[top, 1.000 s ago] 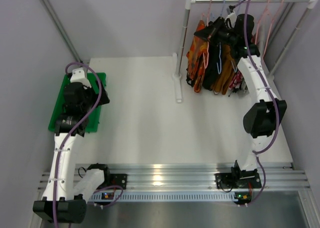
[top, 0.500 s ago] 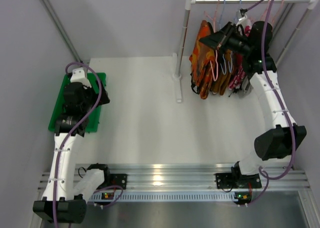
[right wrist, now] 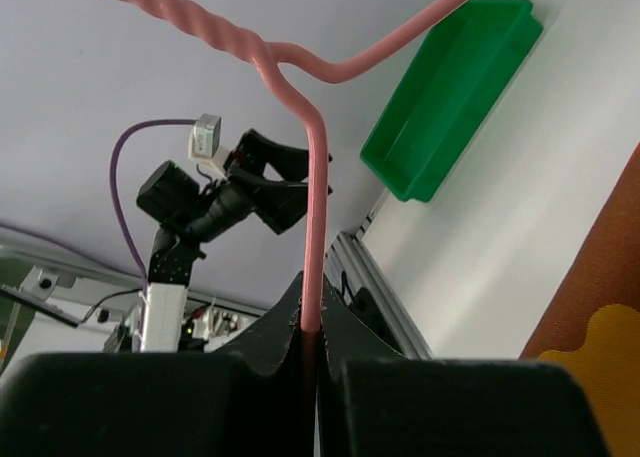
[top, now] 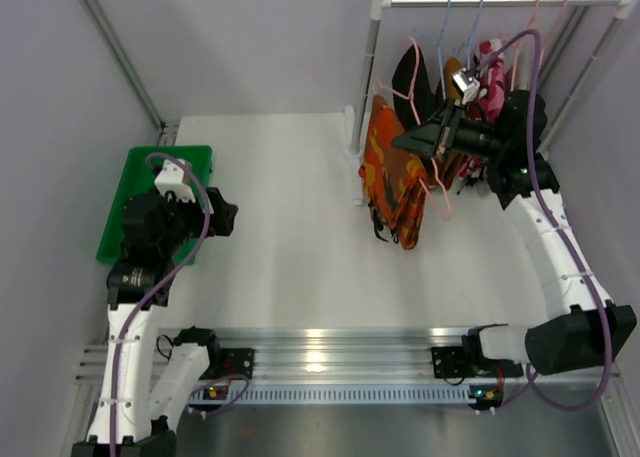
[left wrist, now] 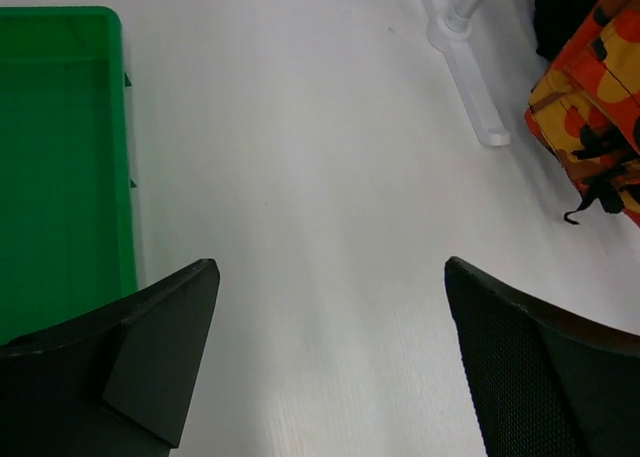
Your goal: Remove the trousers from the hanger
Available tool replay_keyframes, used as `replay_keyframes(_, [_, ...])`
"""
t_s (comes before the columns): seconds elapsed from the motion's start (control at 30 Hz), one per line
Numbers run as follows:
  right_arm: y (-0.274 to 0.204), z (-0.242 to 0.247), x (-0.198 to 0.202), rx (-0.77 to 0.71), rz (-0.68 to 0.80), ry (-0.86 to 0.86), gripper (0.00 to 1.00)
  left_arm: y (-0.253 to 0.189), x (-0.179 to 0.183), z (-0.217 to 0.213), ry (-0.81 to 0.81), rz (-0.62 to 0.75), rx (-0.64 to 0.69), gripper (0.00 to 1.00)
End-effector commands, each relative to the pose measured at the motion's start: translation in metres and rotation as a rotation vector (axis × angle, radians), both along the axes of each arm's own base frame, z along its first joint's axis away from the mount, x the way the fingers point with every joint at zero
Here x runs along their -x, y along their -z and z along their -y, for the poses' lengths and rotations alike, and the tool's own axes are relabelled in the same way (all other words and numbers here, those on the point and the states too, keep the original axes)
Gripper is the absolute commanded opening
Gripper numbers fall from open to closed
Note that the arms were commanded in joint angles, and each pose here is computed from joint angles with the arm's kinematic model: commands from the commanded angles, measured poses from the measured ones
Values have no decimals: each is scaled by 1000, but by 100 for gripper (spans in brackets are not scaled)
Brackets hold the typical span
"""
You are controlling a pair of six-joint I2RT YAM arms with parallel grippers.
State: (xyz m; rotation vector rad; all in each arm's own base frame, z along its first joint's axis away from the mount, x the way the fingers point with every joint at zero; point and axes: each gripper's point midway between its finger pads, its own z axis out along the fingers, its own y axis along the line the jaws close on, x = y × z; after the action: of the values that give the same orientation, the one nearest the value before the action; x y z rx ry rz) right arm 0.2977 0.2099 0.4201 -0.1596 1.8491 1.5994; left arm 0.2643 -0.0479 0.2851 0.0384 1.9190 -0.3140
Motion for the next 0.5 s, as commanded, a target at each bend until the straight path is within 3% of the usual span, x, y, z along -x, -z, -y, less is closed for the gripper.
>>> replay_keyframes(0.0, [-61, -14, 67, -21, 374, -136, 0, -6, 9, 17, 134, 78, -17, 99])
replay_keyframes(0.17, [-53, -50, 93, -11, 365, -245, 0, -6, 15, 19, 150, 96, -29, 99])
replay_keyframes(0.47, [-94, -108, 47, -55, 359, -189, 0, -31, 2, 9, 82, 155, -31, 99])
